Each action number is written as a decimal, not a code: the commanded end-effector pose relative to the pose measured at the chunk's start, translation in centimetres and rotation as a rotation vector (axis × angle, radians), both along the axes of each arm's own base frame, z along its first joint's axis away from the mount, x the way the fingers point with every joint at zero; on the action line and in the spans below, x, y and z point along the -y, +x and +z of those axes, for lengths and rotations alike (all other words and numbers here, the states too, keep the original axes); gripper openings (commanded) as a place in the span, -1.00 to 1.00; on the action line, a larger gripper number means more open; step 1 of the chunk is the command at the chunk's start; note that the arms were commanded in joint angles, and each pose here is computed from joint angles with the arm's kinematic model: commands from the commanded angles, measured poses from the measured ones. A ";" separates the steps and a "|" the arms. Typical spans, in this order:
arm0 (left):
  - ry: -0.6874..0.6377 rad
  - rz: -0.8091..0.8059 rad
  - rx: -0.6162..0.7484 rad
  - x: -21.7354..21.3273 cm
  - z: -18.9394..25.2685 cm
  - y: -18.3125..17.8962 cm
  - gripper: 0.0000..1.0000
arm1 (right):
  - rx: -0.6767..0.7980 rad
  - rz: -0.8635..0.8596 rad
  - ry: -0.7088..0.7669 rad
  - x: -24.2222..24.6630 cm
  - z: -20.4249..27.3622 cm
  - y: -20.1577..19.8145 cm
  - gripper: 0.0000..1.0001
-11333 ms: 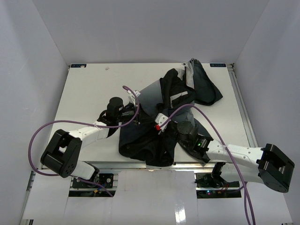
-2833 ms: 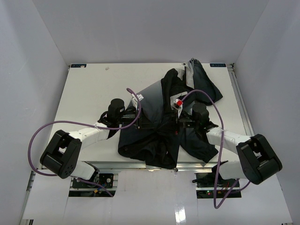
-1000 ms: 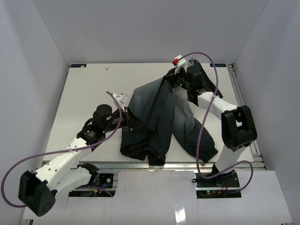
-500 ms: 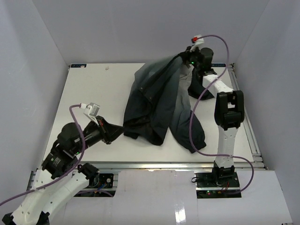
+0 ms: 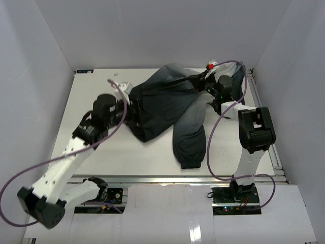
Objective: Zip up the jacket
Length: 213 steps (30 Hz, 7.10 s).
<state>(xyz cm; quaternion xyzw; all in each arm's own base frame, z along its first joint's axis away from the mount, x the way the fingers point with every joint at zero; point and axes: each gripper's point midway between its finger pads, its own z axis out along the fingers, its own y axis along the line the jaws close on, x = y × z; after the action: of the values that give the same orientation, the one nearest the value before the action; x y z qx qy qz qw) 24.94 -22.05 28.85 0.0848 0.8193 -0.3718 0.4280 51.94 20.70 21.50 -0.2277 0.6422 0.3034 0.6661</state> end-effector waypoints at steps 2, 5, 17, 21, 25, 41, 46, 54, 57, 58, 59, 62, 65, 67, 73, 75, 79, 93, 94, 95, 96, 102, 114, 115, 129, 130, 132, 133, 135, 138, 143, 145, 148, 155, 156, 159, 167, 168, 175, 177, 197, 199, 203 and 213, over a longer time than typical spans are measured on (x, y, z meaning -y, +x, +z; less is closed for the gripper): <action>-0.086 -0.005 0.063 2.4 1.5 10.4 0.50 | 0.142 0.107 0.047 -1.1 4.2 -6.0 -0.84; 0.030 -0.094 0.060 4.4 -1.6 14.8 0.49 | 0.111 0.116 0.042 -0.9 3.4 -7.6 -0.84; 0.249 -0.510 0.467 9.1 -6.9 18.6 0.57 | -0.018 0.257 -0.004 -2.1 2.9 -10.5 -0.84; 0.287 -0.519 0.505 9.5 -8.1 20.2 0.59 | -0.049 0.323 -0.021 -2.7 2.6 -11.1 -0.85; 0.280 -0.570 0.572 10.2 -8.2 19.8 0.65 | -0.058 0.367 -0.042 -3.3 2.5 -11.8 -0.85; 0.098 -0.823 0.540 13.2 -11.2 17.0 -0.07 | -0.081 0.400 -0.081 -4.7 2.8 -11.2 -0.85; 0.120 -0.756 0.442 12.4 -11.4 16.9 -1.00 | -0.102 0.301 -0.111 -3.9 2.1 -9.3 -0.84; 0.122 -0.630 0.076 11.3 -13.5 16.1 -1.00 | -0.131 0.139 -0.350 -3.9 0.7 -5.7 -0.84; 0.126 -0.604 0.046 10.8 -13.8 15.4 -1.00 | -0.144 0.080 -0.362 -3.1 0.2 -5.1 -0.85; 0.133 -0.591 0.040 10.5 -13.9 15.1 -1.00 | -0.155 0.059 -0.374 -2.8 -0.3 -4.8 -0.85; 0.138 -0.578 0.039 10.3 -14.0 14.8 -1.00 | -0.166 0.039 -0.385 -2.4 -0.8 -4.5 -0.85; 0.139 -0.555 0.068 9.9 -12.5 14.4 -1.00 | -0.188 0.002 -0.396 -1.8 -2.0 -3.3 -0.85; 0.152 -0.532 0.104 9.4 -11.1 13.6 -1.00 | -0.210 -0.080 -0.382 -0.2 -2.2 -1.1 -0.85; 0.174 -0.495 0.121 8.7 -10.6 13.3 -1.00 | -0.219 -0.119 -0.353 0.9 -2.0 0.3 -0.85; 0.239 -0.315 0.119 5.8 -9.4 12.5 -1.00 | -0.228 -0.221 -0.289 5.2 -1.0 5.4 -0.85; 0.237 -0.285 0.112 5.2 -9.8 12.0 -1.00 | -0.215 -0.219 -0.255 5.7 0.3 6.6 -0.84; 0.195 -0.258 0.128 4.5 -9.7 10.1 -1.00 | -0.184 -0.199 -0.233 6.3 1.5 7.4 -0.85; 0.229 -0.242 0.120 5.9 -12.5 5.3 -1.00 | -0.114 -0.090 -0.180 4.5 4.3 7.7 -0.85; 0.228 -0.239 0.106 6.0 -12.9 5.3 -1.00 | -0.135 -0.064 -0.179 4.1 3.4 7.1 -0.85; 0.251 -0.231 0.084 6.1 -14.2 4.7 -1.00 | -0.133 -0.029 -0.171 3.4 3.8 5.9 -0.85; 0.275 -0.220 0.065 6.0 -15.5 4.1 -1.00 | -0.132 0.015 -0.161 2.5 4.2 4.6 -0.85; 0.312 -0.142 -0.033 4.8 -20.8 2.9 -1.00 | -0.239 0.160 -0.088 -0.8 0.6 -2.8 -0.84; 0.364 -0.107 -0.087 4.1 -24.2 1.6 -1.00 | -0.220 0.305 -0.115 -7.5 -0.1 -6.4 -0.33; 0.363 -0.107 -0.088 4.1 -24.2 1.6 -1.00 | -0.229 0.303 -0.131 -7.6 -0.2 -6.0 -0.24; 0.363 -0.124 -0.098 4.5 -24.9 1.3 -1.00 | -0.316 0.317 -0.296 -8.3 -4.9 -3.8 0.16; 0.364 -0.126 -0.099 4.5 -25.0 1.3 -1.00 | -0.325 0.301 -0.299 -8.1 -5.3 -3.8 0.15; 0.368 -0.128 -0.107 4.5 -25.3 1.2 -1.00 | -0.346 0.222 -0.295 -7.2 -5.6 -3.3 0.13; 0.371 -0.125 -0.108 4.5 -25.4 1.2 -1.00 | -0.359 0.171 -0.291 -6.6 -5.7 -2.9 0.13; 0.360 -0.104 -0.114 4.4 -25.4 1.3 -1.00 | -0.422 0.076 -0.278 -5.0 -7.4 -3.6 0.12; 0.332 -0.085 -0.111 4.6 -25.0 1.4 -0.62 | -0.437 0.024 -0.197 -4.2 -7.7 -5.7 0.12; 0.288 -0.083 -0.080 5.5 -22.6 2.3 -0.03 | -0.458 0.051 -0.175 -3.9 -10.0 -9.1 0.17; 0.276 -0.069 -0.043 6.1 -20.3 3.4 0.07 | -0.447 0.072 -0.160 -4.2 -10.2 -9.8 0.18; 0.277 -0.051 0.047 7.4 -15.3 6.5 0.21 | -0.413 0.108 -0.137 -4.6 -10.1 -11.1 0.25; 0.258 -0.052 0.077 7.3 -9.8 14.1 0.30 | -0.336 0.158 -0.174 -4.8 -9.0 -12.1 0.28; 0.242 -0.066 0.102 7.3 -8.4 14.7 0.33 | -0.332 0.156 -0.173 -4.8 -8.8 -12.2 0.28; 0.292 -0.169 0.068 8.9 -10.0 17.2 0.36 | -0.301 0.155 -0.178 -4.5 -7.6 -12.4 0.30; 0.246 -0.462 -0.083 11.8 -16.2 14.7 0.36 | -0.307 -0.049 -0.074 -2.4 -1.7 -11.0 0.66; 0.241 -0.476 -0.096 11.8 -16.7 14.2 0.38 | -0.329 -0.076 -0.067 -2.0 -1.8 -11.1 0.69; 0.222 -0.524 -0.113 12.3 -18.3 10.9 0.33 | -0.531 -0.264 -0.049 1.0 -6.3 -12.5 0.87; 0.200 -0.522 -0.135 12.3 -19.2 10.3 -0.24 | -0.571 -0.278 -0.041 1.2 -8.0 -13.2 0.87; 0.223 0.066 0.369 6.2 -4.8 23.6 -1.00 | -0.206 0.092 0.081 -7.5 1.6 -1.6 -0.84; 0.248 0.146 0.442 4.7 -2.3 24.5 -1.00 | -0.099 0.146 0.082 -8.3 5.0 -0.9 -0.84; 0.240 0.248 0.539 2.7 1.4 24.1 -1.00 | 0.058 0.213 0.072 -8.8 8.7 -1.5 -0.84; 0.038 0.182 0.448 2.8 -7.0 15.9 -1.00 | -0.138 0.156 0.138 -5.5 -2.9 -9.4 -0.85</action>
<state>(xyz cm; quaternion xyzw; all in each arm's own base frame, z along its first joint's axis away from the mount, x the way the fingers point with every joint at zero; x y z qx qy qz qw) 42.63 -25.36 22.27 0.1335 0.7468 -0.2397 0.6059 44.83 27.37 21.65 -0.2286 0.6537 0.4009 0.5997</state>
